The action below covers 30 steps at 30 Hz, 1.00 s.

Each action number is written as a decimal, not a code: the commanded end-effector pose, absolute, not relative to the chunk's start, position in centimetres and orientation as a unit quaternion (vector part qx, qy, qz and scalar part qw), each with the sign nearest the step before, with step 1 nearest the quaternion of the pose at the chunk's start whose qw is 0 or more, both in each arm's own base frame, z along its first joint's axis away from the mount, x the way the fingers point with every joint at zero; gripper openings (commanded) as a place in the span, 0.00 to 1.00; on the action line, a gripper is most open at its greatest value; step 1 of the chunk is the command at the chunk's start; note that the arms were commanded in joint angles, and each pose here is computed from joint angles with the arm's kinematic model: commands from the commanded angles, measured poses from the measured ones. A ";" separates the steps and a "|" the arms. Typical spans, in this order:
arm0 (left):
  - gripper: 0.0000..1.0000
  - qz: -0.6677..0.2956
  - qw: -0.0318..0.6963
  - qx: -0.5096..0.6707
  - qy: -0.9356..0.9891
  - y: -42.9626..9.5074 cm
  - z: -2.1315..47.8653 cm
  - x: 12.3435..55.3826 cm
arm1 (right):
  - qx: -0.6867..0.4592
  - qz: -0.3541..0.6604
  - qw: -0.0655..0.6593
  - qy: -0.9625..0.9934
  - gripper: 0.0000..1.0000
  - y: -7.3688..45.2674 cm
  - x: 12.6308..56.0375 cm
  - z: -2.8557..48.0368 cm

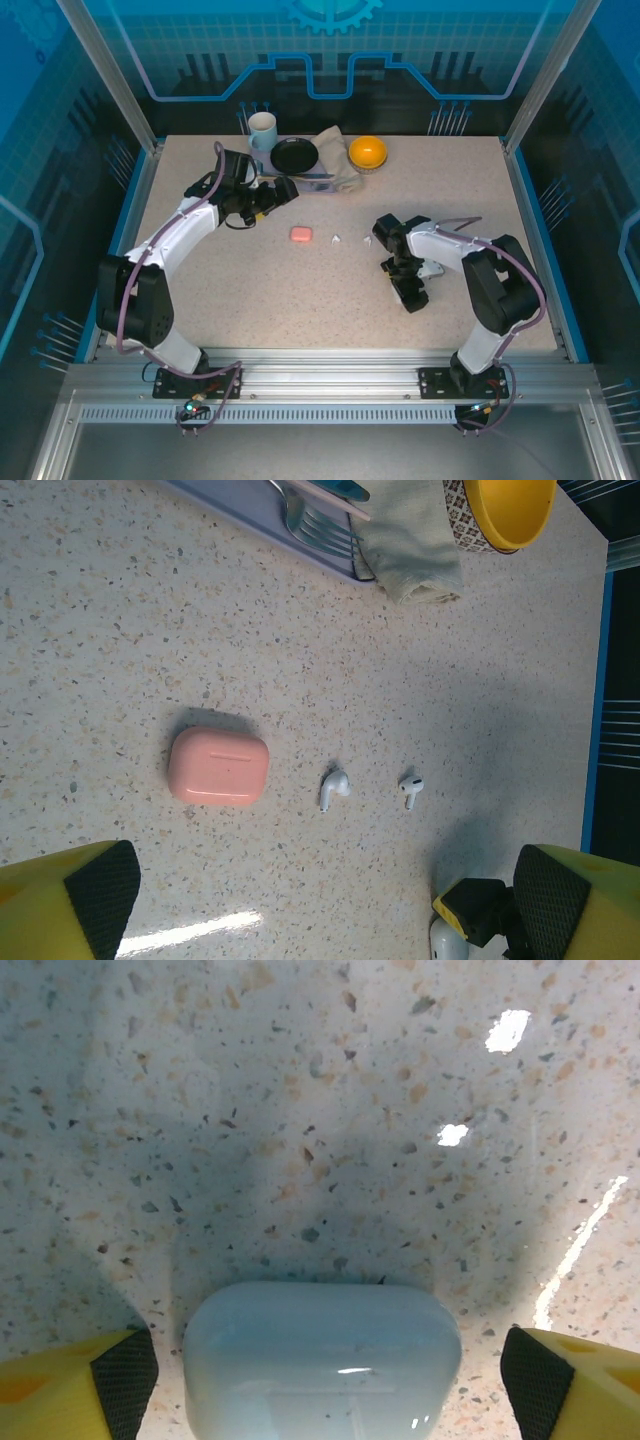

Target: Insert the wireless bluetooth earbuds into the charging case

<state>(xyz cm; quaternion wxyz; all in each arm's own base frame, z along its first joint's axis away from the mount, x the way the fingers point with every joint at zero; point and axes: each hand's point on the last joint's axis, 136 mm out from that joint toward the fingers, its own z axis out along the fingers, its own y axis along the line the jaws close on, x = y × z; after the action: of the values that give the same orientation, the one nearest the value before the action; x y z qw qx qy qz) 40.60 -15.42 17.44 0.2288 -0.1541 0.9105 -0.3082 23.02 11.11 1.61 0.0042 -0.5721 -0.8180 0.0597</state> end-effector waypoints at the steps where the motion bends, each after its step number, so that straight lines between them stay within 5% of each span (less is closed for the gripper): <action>1: 0.99 -0.326 0.239 -0.139 0.904 -16.2 18.7 41.2 | -0.573 0.074 0.009 -0.816 0.90 10.2 22.6 0.8; 14: 0.99 -0.329 0.249 -0.135 0.901 -16.1 19.4 40.3 | -0.544 0.056 -0.002 -0.837 0.65 9.9 21.5 -1.0; 30: 0.99 -0.352 0.256 -0.128 0.891 -15.6 18.2 35.4 | -0.386 -0.036 -0.048 -0.920 0.53 13.4 24.7 1.3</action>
<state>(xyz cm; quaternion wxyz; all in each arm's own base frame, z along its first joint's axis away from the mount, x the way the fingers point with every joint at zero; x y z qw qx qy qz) 36.45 -14.94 16.73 0.2390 -0.1449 0.9044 -0.3225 23.76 12.15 1.25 -0.0350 -0.4345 -0.8999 -0.0137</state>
